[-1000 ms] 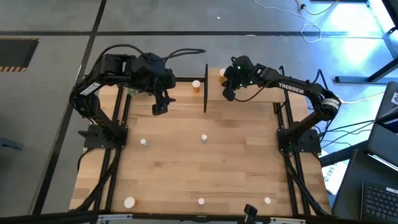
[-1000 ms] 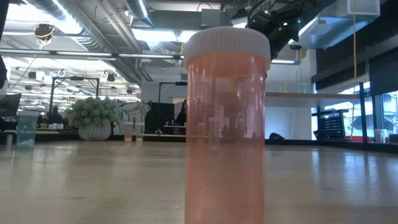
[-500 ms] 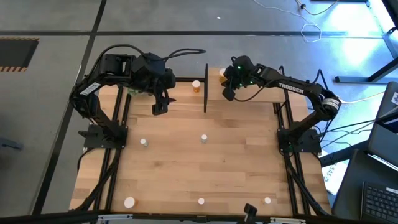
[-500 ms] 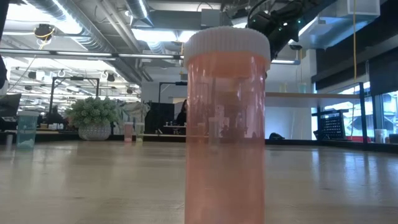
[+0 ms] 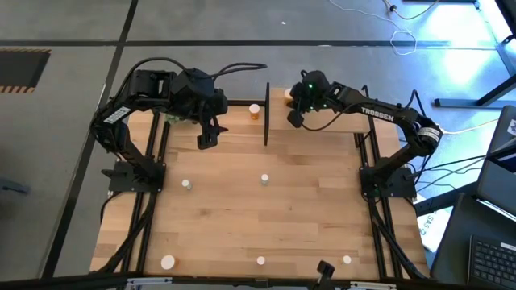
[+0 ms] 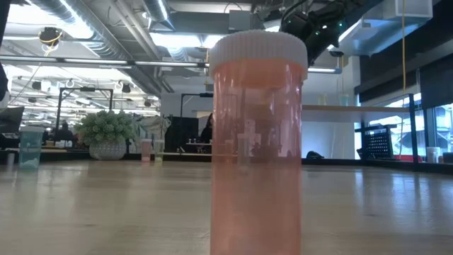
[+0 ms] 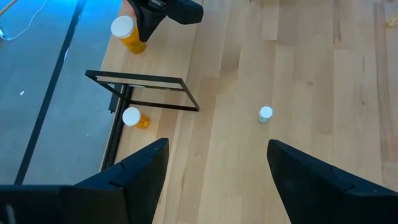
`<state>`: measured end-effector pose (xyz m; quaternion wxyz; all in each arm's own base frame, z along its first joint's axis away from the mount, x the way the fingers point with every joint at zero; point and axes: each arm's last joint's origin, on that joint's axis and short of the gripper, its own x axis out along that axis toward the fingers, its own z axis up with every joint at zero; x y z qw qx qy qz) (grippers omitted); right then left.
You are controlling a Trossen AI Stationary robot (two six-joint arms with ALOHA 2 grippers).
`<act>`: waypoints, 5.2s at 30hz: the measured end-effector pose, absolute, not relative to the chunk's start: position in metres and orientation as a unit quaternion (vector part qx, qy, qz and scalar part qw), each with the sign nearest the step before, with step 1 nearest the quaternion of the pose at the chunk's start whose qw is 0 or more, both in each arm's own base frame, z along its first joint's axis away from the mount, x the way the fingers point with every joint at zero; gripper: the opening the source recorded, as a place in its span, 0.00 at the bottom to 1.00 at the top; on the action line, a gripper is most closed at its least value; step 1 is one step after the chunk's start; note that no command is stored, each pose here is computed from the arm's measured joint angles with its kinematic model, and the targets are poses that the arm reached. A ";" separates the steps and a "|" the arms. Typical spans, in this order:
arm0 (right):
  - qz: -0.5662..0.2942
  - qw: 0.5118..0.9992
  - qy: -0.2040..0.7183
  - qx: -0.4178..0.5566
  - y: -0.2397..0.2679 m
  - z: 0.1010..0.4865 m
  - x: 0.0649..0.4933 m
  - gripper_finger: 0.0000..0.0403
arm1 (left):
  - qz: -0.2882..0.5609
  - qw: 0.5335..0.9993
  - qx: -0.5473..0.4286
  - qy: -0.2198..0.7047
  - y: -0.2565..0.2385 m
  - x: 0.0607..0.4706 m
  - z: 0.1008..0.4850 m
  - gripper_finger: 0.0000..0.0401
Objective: Pick and place medicine bottles onto shelf by color
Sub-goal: Put the middle orange pill bottle on the shelf, then put the right blue pill bottle on the shelf aligned with the blue pill bottle
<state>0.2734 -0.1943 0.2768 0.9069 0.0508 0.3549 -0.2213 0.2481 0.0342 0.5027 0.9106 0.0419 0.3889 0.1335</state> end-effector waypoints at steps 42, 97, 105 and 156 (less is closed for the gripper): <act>-0.249 0.896 0.365 0.045 -0.209 0.262 0.278 0.00 | 0.135 0.906 0.036 0.400 0.034 0.246 0.501 0.67; -0.080 0.861 0.482 0.142 0.046 0.455 0.195 0.00 | 0.098 0.897 -0.030 0.431 -0.019 0.216 0.485 0.67; -0.037 0.814 0.528 0.239 0.095 0.448 0.184 0.00 | 0.064 0.896 -0.017 0.439 -0.040 0.218 0.478 0.67; 0.090 0.844 0.524 -0.066 0.067 0.377 0.328 0.51 | 0.101 0.914 -0.065 0.388 -0.065 0.218 0.482 0.67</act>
